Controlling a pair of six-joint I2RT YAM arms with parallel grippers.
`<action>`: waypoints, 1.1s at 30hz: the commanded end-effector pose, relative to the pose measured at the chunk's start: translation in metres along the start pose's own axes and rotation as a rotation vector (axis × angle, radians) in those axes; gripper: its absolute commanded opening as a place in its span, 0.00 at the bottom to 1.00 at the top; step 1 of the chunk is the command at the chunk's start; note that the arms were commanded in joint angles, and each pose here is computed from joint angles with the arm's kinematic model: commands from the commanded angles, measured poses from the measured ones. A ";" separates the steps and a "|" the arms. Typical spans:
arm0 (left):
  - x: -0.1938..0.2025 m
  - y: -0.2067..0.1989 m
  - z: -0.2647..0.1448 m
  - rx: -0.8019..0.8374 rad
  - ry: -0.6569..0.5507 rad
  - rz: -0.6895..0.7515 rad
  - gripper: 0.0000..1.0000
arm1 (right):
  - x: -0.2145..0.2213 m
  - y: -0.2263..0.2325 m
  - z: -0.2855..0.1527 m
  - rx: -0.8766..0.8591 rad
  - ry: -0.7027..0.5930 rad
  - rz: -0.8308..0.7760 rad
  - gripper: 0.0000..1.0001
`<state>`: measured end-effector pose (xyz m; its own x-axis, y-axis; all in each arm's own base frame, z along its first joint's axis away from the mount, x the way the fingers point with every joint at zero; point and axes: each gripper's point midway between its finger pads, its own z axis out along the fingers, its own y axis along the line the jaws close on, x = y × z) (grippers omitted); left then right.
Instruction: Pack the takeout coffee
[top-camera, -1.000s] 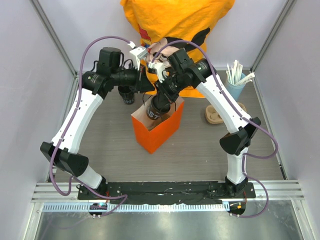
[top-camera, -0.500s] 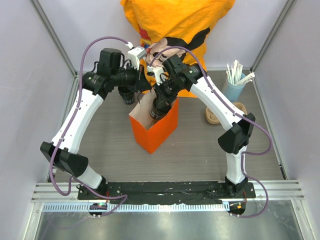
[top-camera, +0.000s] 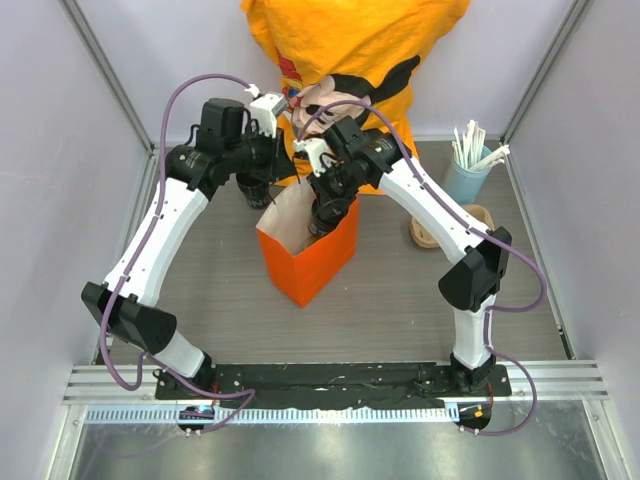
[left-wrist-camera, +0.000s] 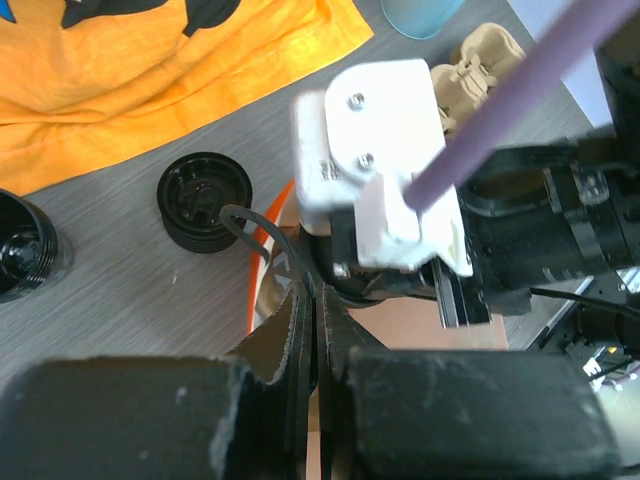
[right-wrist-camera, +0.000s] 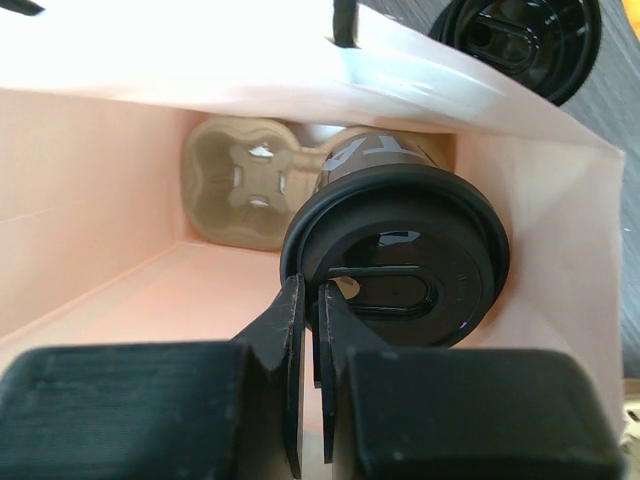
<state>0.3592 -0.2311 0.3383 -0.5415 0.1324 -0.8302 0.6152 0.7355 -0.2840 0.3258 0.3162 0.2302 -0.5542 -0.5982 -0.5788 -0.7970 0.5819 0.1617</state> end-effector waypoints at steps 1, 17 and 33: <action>-0.007 0.008 -0.003 -0.046 -0.031 -0.010 0.00 | -0.015 -0.001 -0.032 0.084 -0.055 -0.105 0.01; -0.008 0.030 -0.004 -0.172 -0.043 -0.022 0.00 | -0.007 -0.010 -0.038 0.147 -0.010 -0.176 0.01; -0.008 0.056 -0.008 -0.318 -0.050 -0.024 0.00 | 0.004 -0.020 -0.030 0.180 0.066 -0.238 0.01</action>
<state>0.3877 -0.1938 0.3285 -0.5349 0.1051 -0.8383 0.4299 0.8880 -0.1630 0.3295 0.2903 0.2331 -0.4211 -0.7460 -0.5159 -0.8514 0.5213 -0.0588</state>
